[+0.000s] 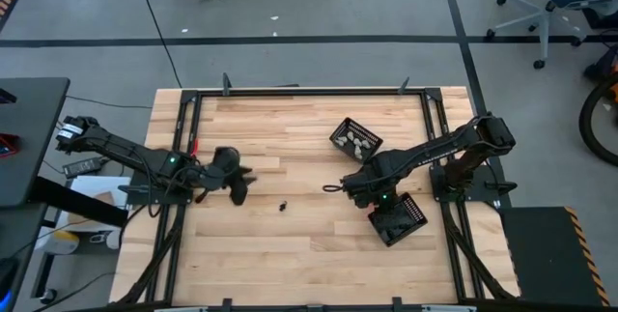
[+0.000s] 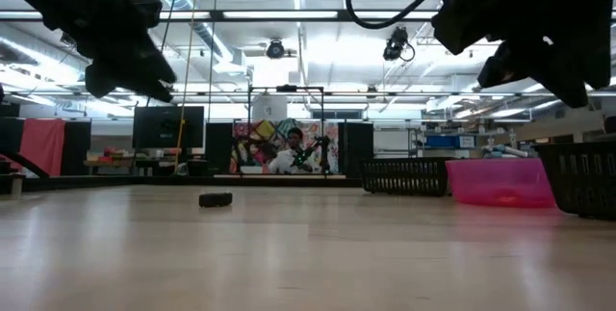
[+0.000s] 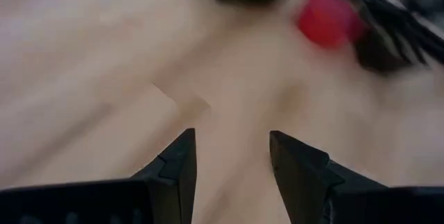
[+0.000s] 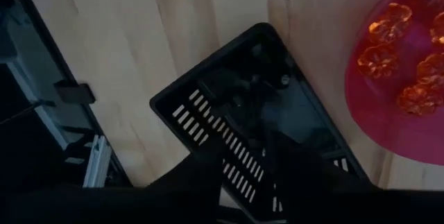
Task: Sort Halloween decoration
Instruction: Put the black skeleton toy into the bottom black basket
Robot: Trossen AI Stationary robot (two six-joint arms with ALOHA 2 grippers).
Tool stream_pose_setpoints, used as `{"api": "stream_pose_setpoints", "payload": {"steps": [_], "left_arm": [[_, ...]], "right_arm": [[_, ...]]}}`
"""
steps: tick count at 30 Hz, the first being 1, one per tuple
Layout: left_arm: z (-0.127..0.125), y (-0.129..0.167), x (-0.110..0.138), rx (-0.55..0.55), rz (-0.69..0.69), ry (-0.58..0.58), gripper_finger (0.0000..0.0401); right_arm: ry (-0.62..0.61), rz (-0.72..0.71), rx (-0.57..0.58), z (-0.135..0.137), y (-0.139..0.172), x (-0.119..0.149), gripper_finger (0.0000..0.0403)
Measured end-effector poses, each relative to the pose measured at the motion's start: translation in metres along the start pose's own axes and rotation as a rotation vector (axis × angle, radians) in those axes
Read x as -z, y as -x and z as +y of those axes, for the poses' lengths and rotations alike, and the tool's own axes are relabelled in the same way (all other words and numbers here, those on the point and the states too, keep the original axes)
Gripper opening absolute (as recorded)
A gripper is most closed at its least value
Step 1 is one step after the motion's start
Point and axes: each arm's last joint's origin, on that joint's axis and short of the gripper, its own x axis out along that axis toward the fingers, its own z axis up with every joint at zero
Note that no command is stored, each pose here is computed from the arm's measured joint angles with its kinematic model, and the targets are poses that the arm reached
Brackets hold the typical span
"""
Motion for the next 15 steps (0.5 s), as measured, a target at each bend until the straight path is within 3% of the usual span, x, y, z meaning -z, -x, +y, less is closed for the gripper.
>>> {"api": "stream_pose_setpoints", "payload": {"steps": [6,10,15], "left_arm": [[-0.012,-0.006,0.018,0.191,0.269,-0.121,0.0155],[-0.024,-0.017,0.033,0.209,0.315,-0.176,0.0155],[-0.032,-0.036,0.046,0.178,0.349,-0.162,0.0155]], "right_arm": [[-0.034,-0.012,-0.027,-0.002,0.002,-0.003,0.0139],[-0.053,-0.151,-0.038,0.001,0.013,-0.017,0.013],[-0.004,-0.387,0.013,0.011,0.028,-0.035,0.0115]]}}
